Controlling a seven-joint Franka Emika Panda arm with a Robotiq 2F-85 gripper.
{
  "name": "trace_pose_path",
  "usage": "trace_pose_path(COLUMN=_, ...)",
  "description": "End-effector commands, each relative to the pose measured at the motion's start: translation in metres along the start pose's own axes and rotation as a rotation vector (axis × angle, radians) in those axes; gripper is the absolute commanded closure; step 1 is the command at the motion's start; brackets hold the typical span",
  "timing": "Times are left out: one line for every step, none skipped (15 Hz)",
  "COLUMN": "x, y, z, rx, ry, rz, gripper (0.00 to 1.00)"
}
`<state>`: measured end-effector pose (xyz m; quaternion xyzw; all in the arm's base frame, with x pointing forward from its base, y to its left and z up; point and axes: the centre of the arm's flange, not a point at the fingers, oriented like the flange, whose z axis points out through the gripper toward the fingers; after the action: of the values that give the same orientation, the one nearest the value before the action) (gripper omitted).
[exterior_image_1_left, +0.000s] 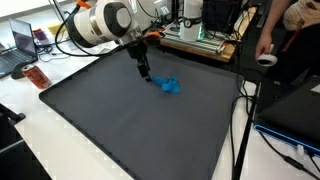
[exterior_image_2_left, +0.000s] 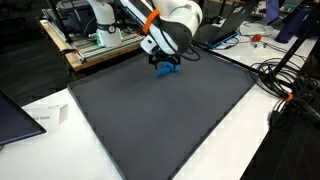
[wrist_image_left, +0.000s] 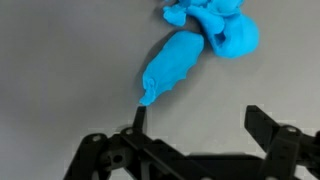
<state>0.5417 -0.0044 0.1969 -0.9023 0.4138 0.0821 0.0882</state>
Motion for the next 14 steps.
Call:
trace_pose_path(x=0.022, y=-0.001, z=0.006, rx=0.006, ry=-0.039, rz=-0.009, gripper=0.0)
trace_pose_path(x=0.023, y=0.0, z=0.008, rx=0.005, ry=-0.053, rz=-0.004, gripper=0.0)
trace_pose_path(x=0.024, y=0.0, z=0.011, rx=0.005, ry=-0.069, rz=0.004, gripper=0.0)
trace_pose_path(x=0.025, y=0.0, z=0.013, rx=0.002, ry=-0.067, rz=0.008, gripper=0.0)
trace_pose_path(x=0.025, y=0.0, z=0.015, rx=0.005, ry=-0.075, rz=0.017, gripper=0.0)
trace_pose_path(x=0.027, y=0.0, z=0.017, rx=0.01, ry=-0.073, rz=0.027, gripper=0.0)
trace_pose_path(x=0.028, y=-0.001, z=0.019, rx=0.017, ry=-0.07, rz=0.033, gripper=0.0)
trace_pose_path(x=0.03, y=-0.001, z=0.021, rx=0.019, ry=-0.07, rz=0.039, gripper=0.0)
trace_pose_path(x=0.031, y=-0.001, z=0.021, rx=0.019, ry=-0.065, rz=0.041, gripper=0.0)
trace_pose_path(x=0.032, y=-0.001, z=0.022, rx=0.024, ry=-0.065, rz=0.044, gripper=0.0)
trace_pose_path(x=0.033, y=-0.001, z=0.022, rx=0.025, ry=-0.061, rz=0.047, gripper=0.0)
trace_pose_path(x=0.035, y=-0.001, z=0.022, rx=0.028, ry=-0.063, rz=0.048, gripper=0.0)
trace_pose_path(x=0.036, y=-0.001, z=0.022, rx=0.027, ry=-0.059, rz=0.049, gripper=0.0)
trace_pose_path(x=0.037, y=-0.003, z=0.022, rx=0.028, ry=-0.056, rz=0.05, gripper=0.0)
